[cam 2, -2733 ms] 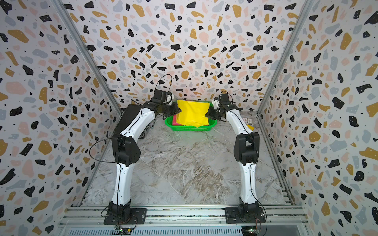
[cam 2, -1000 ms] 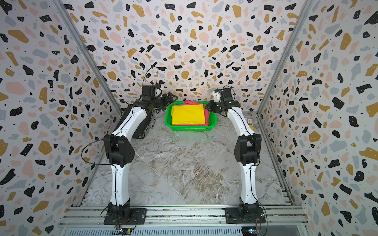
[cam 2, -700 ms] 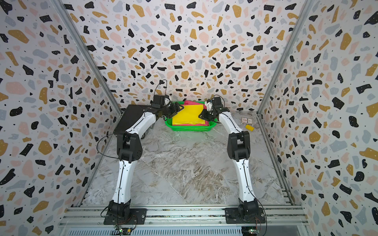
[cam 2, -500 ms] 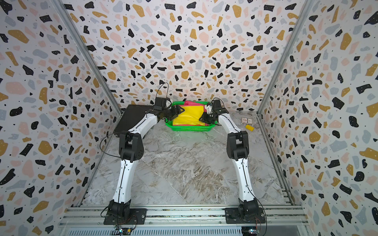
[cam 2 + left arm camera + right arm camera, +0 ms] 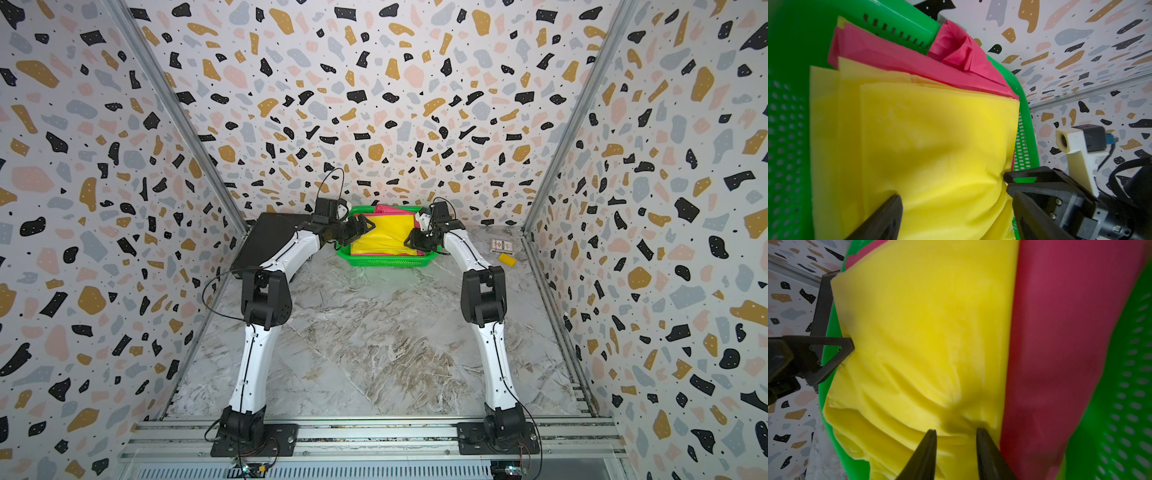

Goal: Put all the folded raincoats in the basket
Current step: Place the raincoat in the basket, then reset both arms

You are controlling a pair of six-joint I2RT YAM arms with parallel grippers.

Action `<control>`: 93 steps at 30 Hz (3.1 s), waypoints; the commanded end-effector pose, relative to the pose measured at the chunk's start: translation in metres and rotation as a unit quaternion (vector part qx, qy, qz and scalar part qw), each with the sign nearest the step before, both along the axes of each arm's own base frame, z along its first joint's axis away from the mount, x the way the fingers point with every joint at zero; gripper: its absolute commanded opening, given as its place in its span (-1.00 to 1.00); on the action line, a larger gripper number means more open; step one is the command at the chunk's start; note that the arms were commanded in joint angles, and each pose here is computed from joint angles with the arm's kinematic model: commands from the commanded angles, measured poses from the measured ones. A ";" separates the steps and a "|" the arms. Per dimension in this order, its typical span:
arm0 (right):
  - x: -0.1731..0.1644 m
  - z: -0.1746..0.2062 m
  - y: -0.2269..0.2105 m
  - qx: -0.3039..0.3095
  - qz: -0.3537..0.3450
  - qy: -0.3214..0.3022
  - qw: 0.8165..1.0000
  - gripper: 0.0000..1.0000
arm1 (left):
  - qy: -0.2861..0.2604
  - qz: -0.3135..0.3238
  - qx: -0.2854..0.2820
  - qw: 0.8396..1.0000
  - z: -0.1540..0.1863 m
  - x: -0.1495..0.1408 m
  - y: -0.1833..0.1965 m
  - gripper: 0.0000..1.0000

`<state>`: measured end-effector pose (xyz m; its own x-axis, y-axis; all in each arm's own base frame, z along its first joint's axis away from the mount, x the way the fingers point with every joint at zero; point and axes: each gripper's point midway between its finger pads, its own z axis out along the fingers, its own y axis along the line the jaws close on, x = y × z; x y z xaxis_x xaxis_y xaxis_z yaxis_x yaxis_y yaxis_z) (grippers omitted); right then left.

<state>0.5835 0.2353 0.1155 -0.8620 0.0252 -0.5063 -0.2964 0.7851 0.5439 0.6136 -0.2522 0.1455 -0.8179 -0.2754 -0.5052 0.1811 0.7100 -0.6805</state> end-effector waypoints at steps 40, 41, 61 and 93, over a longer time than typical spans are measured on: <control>-0.224 0.038 -0.237 -0.360 -0.311 -0.268 0.837 1.00 | -0.253 0.336 0.399 0.815 0.008 -0.290 0.263 0.99; -0.224 0.034 -0.237 -0.362 -0.309 -0.269 0.837 1.00 | -0.241 0.324 0.412 0.817 0.000 -0.287 0.262 0.99; -0.224 0.004 -0.241 -0.378 -0.302 -0.315 0.817 1.00 | -0.300 0.264 0.428 0.811 -0.029 -0.259 0.245 0.99; -0.204 -0.027 -0.249 -0.322 -0.277 -0.316 0.848 1.00 | -0.247 0.234 0.401 0.851 -0.046 -0.242 0.251 0.99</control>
